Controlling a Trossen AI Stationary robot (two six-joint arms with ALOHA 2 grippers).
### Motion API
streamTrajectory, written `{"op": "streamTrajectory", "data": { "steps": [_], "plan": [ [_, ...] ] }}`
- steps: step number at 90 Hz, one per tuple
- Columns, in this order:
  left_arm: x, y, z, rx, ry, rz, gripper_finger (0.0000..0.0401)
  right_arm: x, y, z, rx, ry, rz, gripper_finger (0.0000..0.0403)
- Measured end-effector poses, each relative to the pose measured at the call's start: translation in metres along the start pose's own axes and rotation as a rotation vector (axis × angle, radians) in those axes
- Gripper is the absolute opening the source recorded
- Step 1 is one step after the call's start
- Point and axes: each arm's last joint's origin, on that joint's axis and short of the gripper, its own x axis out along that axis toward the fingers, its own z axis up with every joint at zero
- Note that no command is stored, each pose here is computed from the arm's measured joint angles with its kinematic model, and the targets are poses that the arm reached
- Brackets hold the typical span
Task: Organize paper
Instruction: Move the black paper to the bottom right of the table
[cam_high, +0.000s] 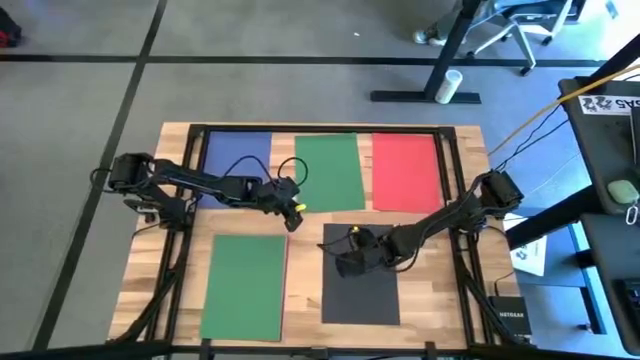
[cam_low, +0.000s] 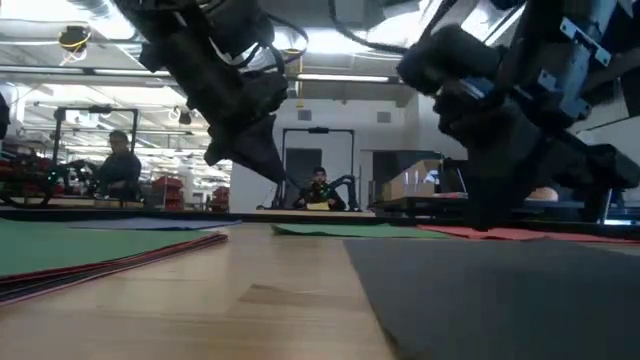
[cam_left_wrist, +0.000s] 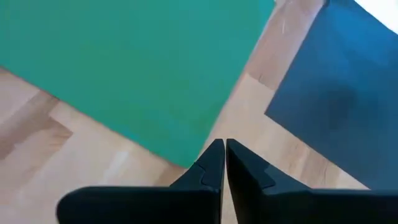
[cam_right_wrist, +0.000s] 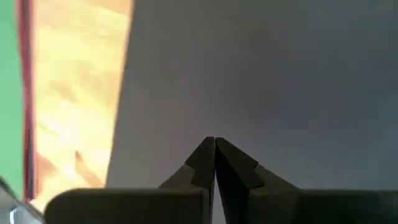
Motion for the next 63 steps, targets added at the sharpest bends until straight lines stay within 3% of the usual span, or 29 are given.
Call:
{"op": "streamTrajectory", "data": {
  "steps": [63],
  "plan": [
    [-0.008,-0.033,-0.019,-0.009,-0.009,-0.039,0.0000,0.005,-0.026,-0.060,0.063,0.013,-0.121,0.0000]
  ]
}}
